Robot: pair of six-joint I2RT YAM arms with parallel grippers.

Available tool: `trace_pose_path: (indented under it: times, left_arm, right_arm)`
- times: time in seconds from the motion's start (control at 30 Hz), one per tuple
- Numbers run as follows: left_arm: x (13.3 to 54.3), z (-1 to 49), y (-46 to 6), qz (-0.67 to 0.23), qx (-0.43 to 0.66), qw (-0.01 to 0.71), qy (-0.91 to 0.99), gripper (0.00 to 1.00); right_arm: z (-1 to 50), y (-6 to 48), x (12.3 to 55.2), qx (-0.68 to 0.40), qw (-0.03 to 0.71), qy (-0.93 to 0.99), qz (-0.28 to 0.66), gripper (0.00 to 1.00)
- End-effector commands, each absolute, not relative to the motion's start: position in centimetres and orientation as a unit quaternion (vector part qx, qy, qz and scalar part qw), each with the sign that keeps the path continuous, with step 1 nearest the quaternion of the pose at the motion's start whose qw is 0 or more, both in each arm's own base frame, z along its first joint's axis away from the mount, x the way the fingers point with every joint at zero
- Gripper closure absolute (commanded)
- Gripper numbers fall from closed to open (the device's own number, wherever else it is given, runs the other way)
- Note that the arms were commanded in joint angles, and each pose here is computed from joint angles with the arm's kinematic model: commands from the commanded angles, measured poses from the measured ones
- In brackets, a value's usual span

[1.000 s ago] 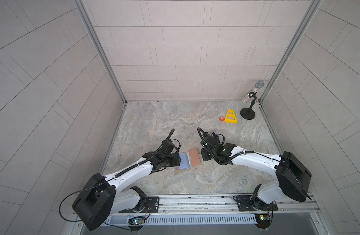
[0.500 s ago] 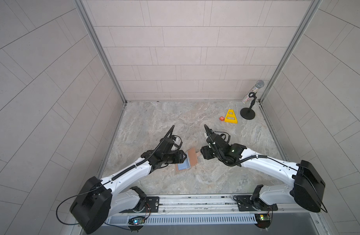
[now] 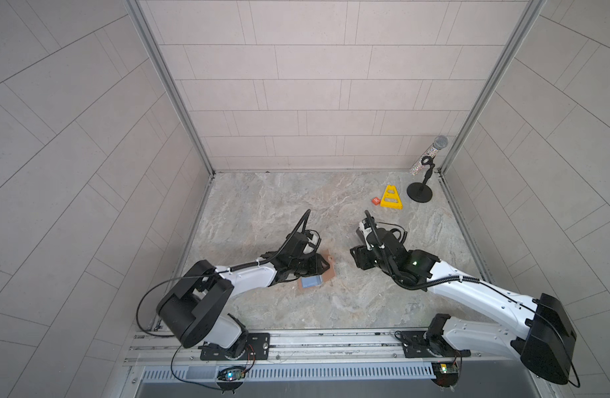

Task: Insert credit cards into a card holder
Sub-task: Open the card holder at the center of the table.

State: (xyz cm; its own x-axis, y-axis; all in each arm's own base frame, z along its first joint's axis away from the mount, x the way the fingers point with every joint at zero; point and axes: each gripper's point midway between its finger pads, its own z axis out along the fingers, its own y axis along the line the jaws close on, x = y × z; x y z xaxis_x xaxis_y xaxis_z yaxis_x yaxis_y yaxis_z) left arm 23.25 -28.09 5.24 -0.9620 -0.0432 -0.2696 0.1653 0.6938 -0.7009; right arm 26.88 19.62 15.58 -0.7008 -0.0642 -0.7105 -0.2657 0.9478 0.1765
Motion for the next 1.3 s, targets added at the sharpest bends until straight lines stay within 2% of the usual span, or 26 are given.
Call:
trace_pose_path:
  times: [0.0, 0.17, 0.43, 0.6, 0.9, 1.07, 1.27]
  left_arm:
    - [24.2, 5.9, -29.5, -0.406, 0.040, 0.141, 0.902, 0.64]
    - [24.3, 5.4, -29.0, -0.380, 0.040, 0.139, 0.914, 0.64]
    - [25.5, 9.2, -28.5, -0.348, 0.080, 0.182, 0.916, 0.60]
    - [26.7, 10.1, -29.5, -0.349, 0.091, 0.189, 0.913, 0.58]
    - [29.1, 10.6, -32.3, -0.367, 0.104, 0.189, 0.905, 0.54]
    - [30.6, 10.3, -33.5, -0.366, 0.101, 0.187, 0.906, 0.46]
    - [32.1, 9.3, -35.0, -0.378, 0.081, 0.178, 0.905, 0.45]
  right_arm:
    - [15.4, 17.1, 27.4, -0.085, 0.373, 0.918, 0.101, 0.38]
    - [15.0, 14.9, 28.4, -0.094, 0.350, 0.927, 0.100, 0.38]
    - [14.3, 13.0, 30.0, -0.113, 0.313, 0.937, 0.107, 0.37]
    - [13.6, 12.9, 31.1, -0.106, 0.297, 0.941, 0.128, 0.36]
    - [13.0, 12.4, 33.3, -0.111, 0.294, 0.944, 0.097, 0.28]
    - [12.8, 12.5, 34.6, -0.114, 0.289, 0.946, 0.095, 0.27]
    - [11.9, 12.4, 35.6, -0.118, 0.267, 0.952, 0.095, 0.27]
